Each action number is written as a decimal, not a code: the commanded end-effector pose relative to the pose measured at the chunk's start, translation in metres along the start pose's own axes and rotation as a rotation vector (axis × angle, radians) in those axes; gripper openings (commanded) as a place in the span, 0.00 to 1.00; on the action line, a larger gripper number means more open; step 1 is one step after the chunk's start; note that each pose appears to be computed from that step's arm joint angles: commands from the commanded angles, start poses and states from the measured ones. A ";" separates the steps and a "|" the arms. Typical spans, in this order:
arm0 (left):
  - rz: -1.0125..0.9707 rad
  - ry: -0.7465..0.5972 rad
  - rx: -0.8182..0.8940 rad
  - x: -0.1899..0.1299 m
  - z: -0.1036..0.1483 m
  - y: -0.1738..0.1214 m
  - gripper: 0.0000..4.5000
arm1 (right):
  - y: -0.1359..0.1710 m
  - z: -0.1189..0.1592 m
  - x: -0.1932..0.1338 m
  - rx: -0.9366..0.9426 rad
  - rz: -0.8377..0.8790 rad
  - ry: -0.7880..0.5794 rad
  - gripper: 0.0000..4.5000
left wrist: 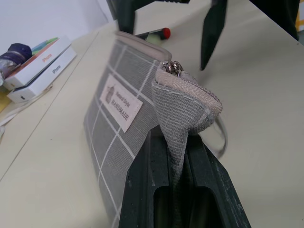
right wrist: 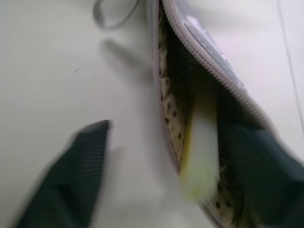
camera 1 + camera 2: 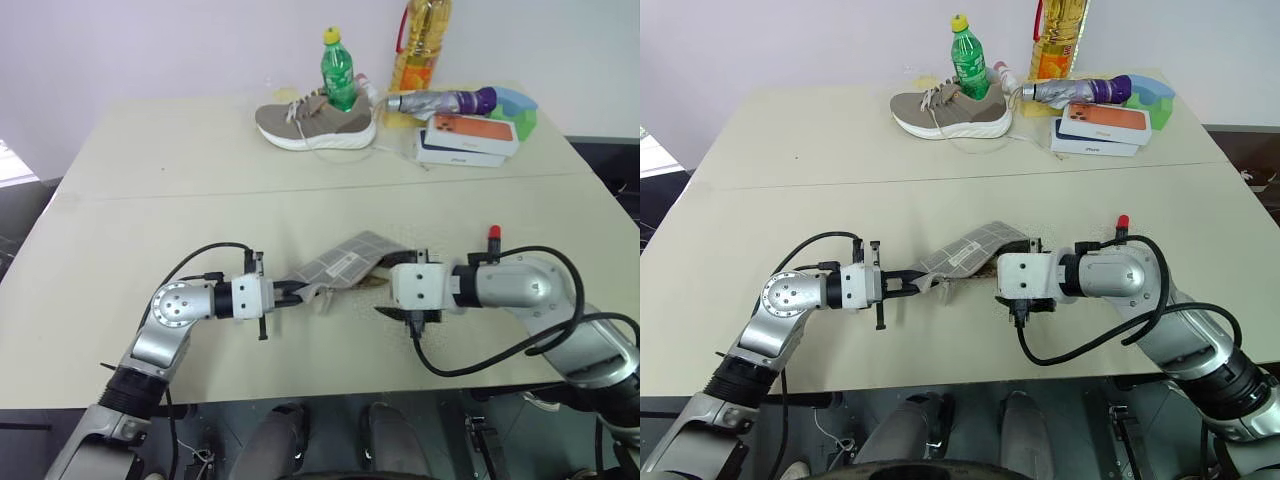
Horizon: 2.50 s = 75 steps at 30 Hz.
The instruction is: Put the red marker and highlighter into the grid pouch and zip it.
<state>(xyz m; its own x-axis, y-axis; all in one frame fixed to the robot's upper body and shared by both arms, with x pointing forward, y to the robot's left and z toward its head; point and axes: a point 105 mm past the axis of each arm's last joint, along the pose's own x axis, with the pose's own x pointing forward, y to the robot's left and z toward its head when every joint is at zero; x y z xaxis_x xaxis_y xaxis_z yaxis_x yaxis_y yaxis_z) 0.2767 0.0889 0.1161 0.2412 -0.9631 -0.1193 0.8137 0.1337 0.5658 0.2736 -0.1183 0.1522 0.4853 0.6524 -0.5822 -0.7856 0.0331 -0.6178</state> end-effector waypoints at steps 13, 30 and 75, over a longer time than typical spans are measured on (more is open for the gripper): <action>0.258 -0.029 -0.108 0.020 -0.010 0.022 0.00 | -0.043 -0.105 -0.090 0.879 -0.766 0.150 0.99; 0.317 -0.060 -0.103 0.034 -0.006 0.037 0.00 | 0.006 -0.163 -0.062 1.355 -0.930 0.345 0.57; 0.329 -0.087 -0.084 0.030 -0.001 0.048 0.00 | -0.037 -0.042 -0.055 0.170 -0.458 0.116 0.09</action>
<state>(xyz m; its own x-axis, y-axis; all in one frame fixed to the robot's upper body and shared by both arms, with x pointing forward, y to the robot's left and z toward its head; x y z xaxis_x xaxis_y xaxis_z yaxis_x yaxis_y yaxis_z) 0.3277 0.0702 0.1250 0.4795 -0.8736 0.0827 0.7612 0.4610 0.4562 0.2951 -0.1945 0.1762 0.8271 0.4313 -0.3604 -0.5444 0.4551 -0.7047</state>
